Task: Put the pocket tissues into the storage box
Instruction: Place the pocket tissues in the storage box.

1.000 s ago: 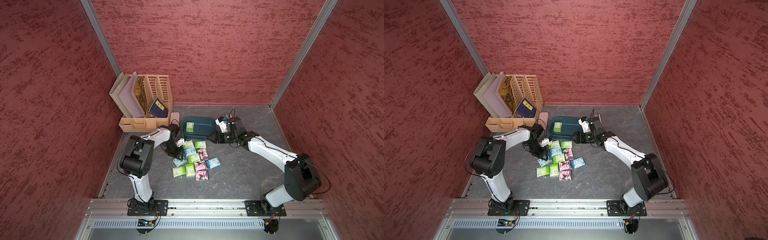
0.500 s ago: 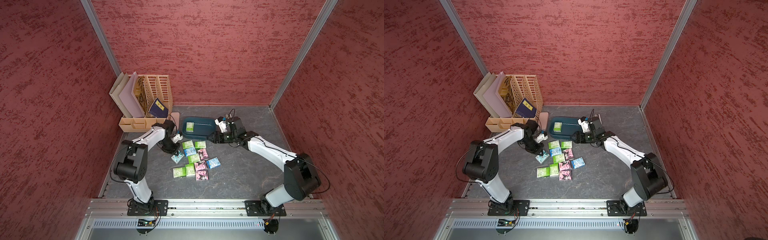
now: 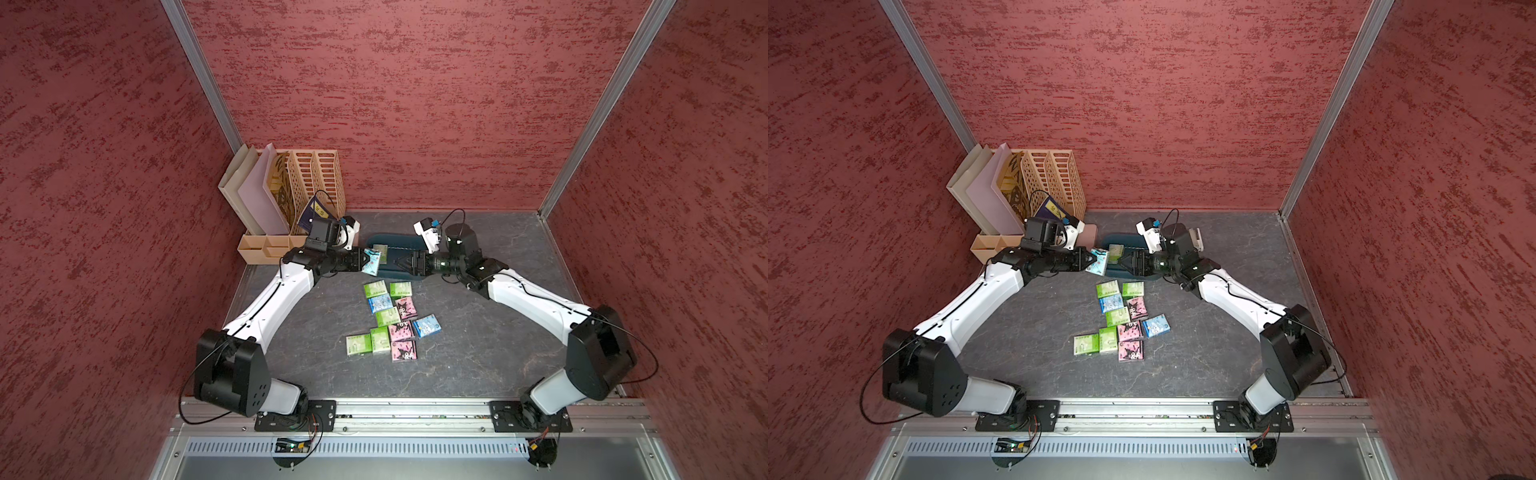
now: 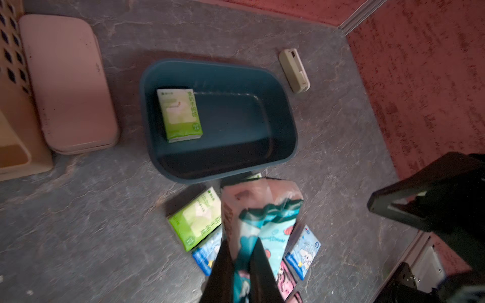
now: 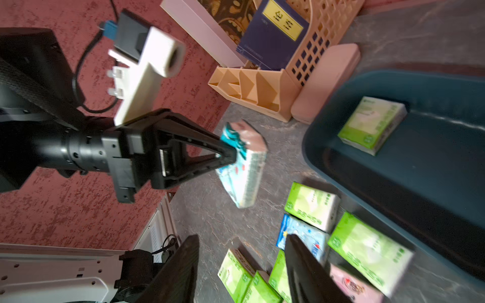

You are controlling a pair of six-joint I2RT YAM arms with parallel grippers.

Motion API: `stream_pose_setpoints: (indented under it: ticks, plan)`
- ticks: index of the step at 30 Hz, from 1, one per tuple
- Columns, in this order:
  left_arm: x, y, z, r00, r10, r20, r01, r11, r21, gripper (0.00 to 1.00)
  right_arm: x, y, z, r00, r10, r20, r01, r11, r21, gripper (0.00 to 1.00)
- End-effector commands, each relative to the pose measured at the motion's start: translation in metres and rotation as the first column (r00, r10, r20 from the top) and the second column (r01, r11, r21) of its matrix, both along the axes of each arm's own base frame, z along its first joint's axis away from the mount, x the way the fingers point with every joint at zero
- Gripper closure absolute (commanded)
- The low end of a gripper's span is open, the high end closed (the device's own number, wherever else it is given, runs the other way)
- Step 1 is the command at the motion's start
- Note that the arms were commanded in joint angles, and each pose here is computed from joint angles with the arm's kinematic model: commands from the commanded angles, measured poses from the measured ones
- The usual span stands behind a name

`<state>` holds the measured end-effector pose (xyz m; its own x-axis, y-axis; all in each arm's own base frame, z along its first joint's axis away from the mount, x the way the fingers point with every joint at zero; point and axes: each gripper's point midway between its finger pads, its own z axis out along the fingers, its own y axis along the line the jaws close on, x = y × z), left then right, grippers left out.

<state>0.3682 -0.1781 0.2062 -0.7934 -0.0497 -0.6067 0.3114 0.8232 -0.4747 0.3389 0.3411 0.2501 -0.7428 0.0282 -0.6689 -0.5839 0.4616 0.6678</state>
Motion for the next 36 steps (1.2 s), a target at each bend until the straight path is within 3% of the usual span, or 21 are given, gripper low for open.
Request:
stream_pose_setpoints:
  ticks: [1,5,20,33,36]
  plan:
    - [0.012,-0.023,0.019,0.997,0.000,0.073,0.009,0.992,-0.129,1.00,0.004,0.016,0.011,0.999,0.023,0.033,-0.025,0.998,0.050,0.44]
    - [0.008,-0.033,0.024,0.996,-0.038,0.075,0.051,0.982,-0.181,1.00,0.009,0.026,0.002,0.999,0.026,0.023,-0.027,0.999,0.047,0.44]
    - [-0.004,-0.043,0.010,0.989,-0.113,0.092,0.129,0.972,-0.196,1.00,0.024,0.033,-0.026,0.999,-0.016,-0.028,0.017,0.999,0.041,0.49]
    - [-0.012,-0.046,0.021,0.982,-0.162,0.097,0.177,0.968,-0.180,1.00,0.038,0.028,-0.023,0.997,-0.077,0.010,0.077,0.997,-0.006,0.49]
    - [-0.013,-0.045,0.020,0.982,-0.160,0.098,0.175,0.967,-0.182,1.00,0.038,0.030,-0.020,0.997,-0.070,0.015,0.070,0.998,0.002,0.54]
